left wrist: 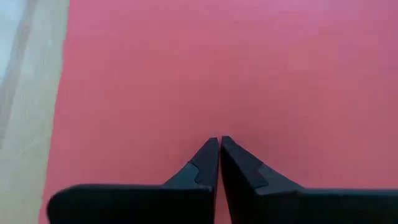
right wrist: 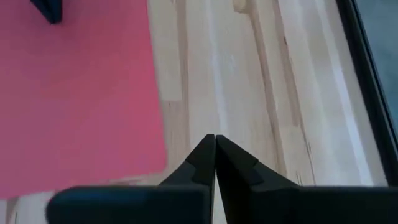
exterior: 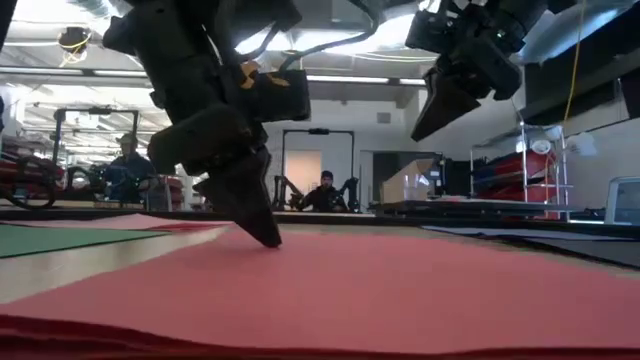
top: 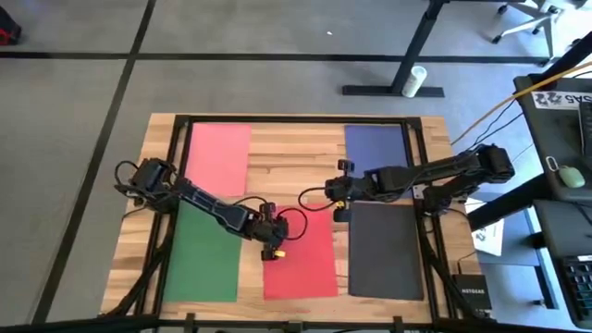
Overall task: Organize paper
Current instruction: Adjust the stacked red papers on the table, then adjust the stacked green papers on the table
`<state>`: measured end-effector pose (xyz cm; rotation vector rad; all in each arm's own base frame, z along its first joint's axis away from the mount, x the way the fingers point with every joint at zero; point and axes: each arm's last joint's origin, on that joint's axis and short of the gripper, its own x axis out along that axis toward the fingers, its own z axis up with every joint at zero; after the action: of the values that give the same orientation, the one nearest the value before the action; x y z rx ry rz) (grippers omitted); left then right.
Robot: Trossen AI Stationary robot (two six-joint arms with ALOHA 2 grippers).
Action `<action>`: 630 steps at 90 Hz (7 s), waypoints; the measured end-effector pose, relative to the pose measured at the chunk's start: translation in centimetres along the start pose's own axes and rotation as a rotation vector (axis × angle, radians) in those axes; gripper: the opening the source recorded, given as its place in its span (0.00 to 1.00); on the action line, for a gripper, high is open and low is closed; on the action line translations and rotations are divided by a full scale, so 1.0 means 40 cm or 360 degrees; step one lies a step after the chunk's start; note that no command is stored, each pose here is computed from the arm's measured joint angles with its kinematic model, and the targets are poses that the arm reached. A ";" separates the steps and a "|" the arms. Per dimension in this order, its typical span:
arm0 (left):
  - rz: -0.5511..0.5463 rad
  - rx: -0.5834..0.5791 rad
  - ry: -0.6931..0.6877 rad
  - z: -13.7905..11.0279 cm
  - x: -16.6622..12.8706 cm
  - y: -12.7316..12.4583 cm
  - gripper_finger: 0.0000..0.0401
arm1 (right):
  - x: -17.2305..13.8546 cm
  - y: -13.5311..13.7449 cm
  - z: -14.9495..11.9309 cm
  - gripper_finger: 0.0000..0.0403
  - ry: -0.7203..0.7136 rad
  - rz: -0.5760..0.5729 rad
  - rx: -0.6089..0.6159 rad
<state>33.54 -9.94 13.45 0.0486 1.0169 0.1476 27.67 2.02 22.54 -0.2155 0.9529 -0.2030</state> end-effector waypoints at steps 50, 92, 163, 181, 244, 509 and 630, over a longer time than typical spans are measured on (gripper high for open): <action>-0.0318 0.0057 -0.0376 0.054 -0.042 -0.059 0.00 | 0.000 0.000 -0.001 0.00 0.0004 0.0002 -0.0001; -0.0403 0.0015 -0.0398 0.045 0.035 -0.085 0.00 | 0.000 0.000 -0.002 0.00 0.0012 0.0002 0.0004; -0.0466 0.0031 -0.0265 0.025 0.039 -0.134 0.00 | 0.000 0.000 -0.005 0.00 0.0031 -0.0002 0.0001; -0.0480 0.0031 -0.0254 0.020 0.035 -0.144 0.00 | 0.000 0.000 -0.005 0.00 0.0034 -0.0002 0.0000; -0.0411 0.0238 -0.0016 0.093 -0.045 -0.172 0.00 | 0.000 -0.002 -0.006 0.00 0.0039 -0.0033 -0.0002; -0.0096 -0.0301 0.0854 -0.180 -0.219 -0.449 0.00 | -0.001 0.001 0.029 0.00 -0.0186 0.0036 0.0058; -0.0099 -0.0325 0.0843 -0.178 -0.215 -0.450 0.00 | -0.001 0.001 0.028 0.00 -0.0179 0.0037 0.0056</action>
<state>24.82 -29.18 15.00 -0.2187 1.5244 0.2129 28.58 2.19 23.21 -0.1816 0.8393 -0.1842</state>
